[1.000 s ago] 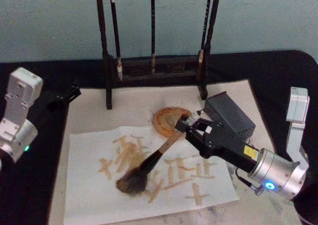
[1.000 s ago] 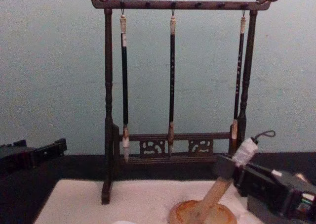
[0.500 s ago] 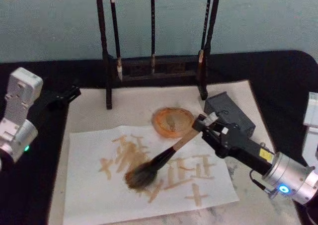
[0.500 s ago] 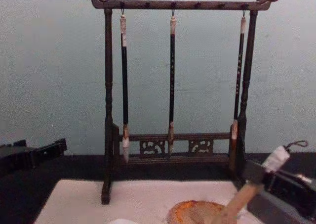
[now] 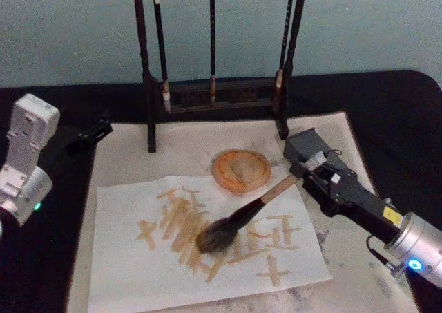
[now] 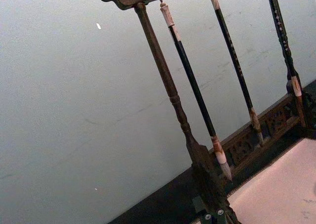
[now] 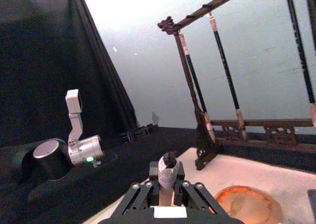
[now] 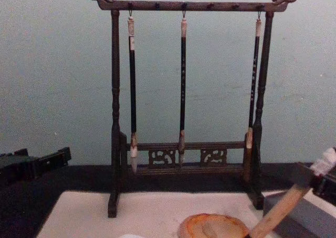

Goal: Pick up the brush from the inkstone, write on the paper, then place the brush back to its original position.

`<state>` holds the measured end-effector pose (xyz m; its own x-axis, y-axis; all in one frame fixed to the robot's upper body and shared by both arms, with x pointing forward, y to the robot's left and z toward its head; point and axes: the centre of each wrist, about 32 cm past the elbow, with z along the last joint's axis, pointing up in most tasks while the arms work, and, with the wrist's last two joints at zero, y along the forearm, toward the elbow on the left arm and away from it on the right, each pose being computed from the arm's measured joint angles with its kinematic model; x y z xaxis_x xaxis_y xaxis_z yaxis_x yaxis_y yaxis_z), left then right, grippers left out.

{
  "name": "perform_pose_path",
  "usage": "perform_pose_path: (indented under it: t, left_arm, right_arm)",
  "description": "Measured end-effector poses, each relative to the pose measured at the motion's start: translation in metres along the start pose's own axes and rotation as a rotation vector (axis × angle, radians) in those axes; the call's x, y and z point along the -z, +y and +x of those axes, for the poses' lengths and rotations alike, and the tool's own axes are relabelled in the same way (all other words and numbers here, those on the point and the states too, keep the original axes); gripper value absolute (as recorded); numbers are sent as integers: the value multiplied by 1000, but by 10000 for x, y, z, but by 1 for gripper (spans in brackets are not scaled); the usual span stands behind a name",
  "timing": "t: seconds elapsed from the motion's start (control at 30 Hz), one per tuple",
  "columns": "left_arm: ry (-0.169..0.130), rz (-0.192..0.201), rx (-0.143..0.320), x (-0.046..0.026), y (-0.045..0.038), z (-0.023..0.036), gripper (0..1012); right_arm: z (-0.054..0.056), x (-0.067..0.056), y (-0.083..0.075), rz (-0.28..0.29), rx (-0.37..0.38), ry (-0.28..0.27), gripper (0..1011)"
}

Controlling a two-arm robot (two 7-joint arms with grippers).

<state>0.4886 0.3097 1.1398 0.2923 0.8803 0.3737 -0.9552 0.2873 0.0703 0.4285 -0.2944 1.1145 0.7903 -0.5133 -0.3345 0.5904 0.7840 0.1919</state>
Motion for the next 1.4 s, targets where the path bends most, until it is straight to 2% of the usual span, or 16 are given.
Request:
perform_pose_path:
  t: [0.47, 0.8, 1.2, 1.4]
  left_arm:
    - [0, 0, 0, 0, 0, 0, 1002]
    - [0, 0, 0, 0, 0, 0, 1002]
    - [0, 0, 0, 0, 0, 0, 1002]
    - [0, 0, 0, 0, 0, 0, 1002]
  right_arm:
    - [30, -84, -154, 14, 47, -18, 165]
    - [53, -223, -231, 26, 73, -48, 165]
    - [107, -420, -125, 81, 43, -28, 165]
    - [213, -536, -23, 102, 40, -7, 165]
